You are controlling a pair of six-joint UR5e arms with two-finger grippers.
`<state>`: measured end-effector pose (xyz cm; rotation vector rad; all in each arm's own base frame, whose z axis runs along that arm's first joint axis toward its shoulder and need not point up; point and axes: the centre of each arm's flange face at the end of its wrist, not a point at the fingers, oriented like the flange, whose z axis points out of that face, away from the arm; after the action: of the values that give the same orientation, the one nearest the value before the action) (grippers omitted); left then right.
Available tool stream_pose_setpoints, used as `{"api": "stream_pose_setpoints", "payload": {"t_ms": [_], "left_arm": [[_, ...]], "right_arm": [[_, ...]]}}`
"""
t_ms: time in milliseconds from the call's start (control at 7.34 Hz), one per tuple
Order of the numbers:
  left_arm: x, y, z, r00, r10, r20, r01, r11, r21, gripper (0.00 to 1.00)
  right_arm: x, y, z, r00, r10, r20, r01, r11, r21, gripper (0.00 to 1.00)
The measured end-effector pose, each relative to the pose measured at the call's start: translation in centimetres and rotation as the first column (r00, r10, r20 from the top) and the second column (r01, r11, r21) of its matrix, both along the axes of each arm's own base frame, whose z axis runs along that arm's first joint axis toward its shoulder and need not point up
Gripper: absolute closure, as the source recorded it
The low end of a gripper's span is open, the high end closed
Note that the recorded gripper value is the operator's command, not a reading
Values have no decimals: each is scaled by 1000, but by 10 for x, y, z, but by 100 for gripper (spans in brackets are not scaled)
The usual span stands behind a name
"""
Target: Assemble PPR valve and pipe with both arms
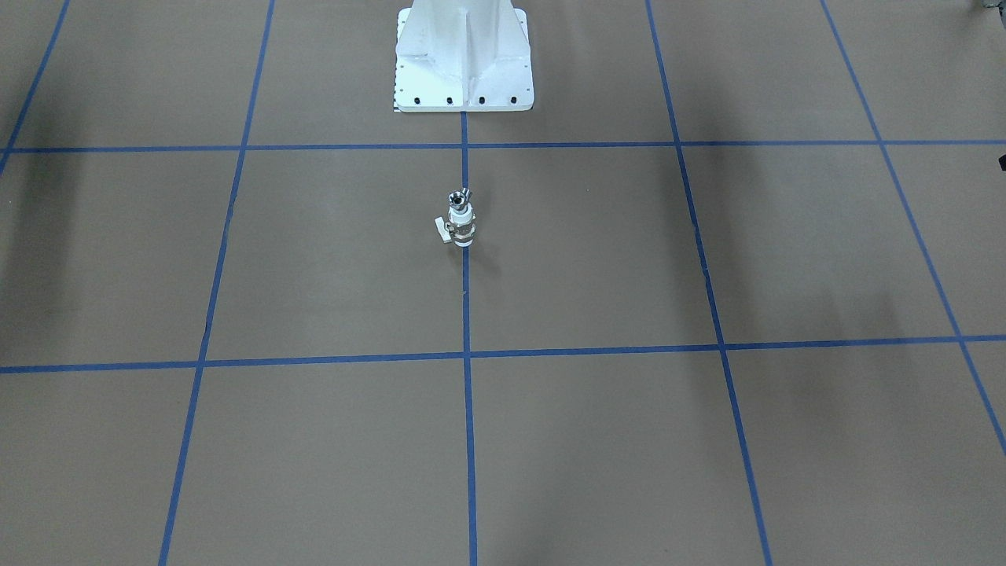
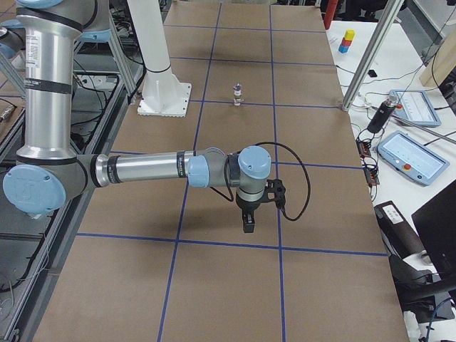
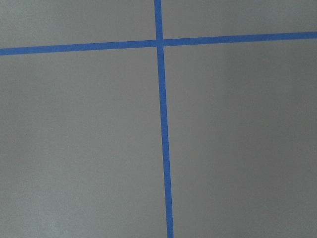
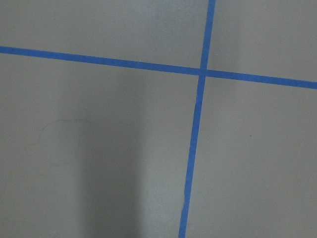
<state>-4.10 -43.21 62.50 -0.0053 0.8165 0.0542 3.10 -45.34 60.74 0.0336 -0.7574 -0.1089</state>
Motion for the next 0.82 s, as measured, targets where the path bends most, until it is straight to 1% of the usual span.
{"api": "stream_pose_setpoints", "payload": {"t_ms": [409, 817], "left_arm": [[-3, -4, -2, 1000, -3, 2, 3, 1000, 31, 0], [-4, -7, -2, 1000, -6, 6, 6, 999, 35, 0]], "right_arm": [[1, 1, 1, 1000, 0, -10, 0, 1000, -1, 0], [0, -1, 0, 1000, 1, -10, -1, 1000, 4, 0]]}}
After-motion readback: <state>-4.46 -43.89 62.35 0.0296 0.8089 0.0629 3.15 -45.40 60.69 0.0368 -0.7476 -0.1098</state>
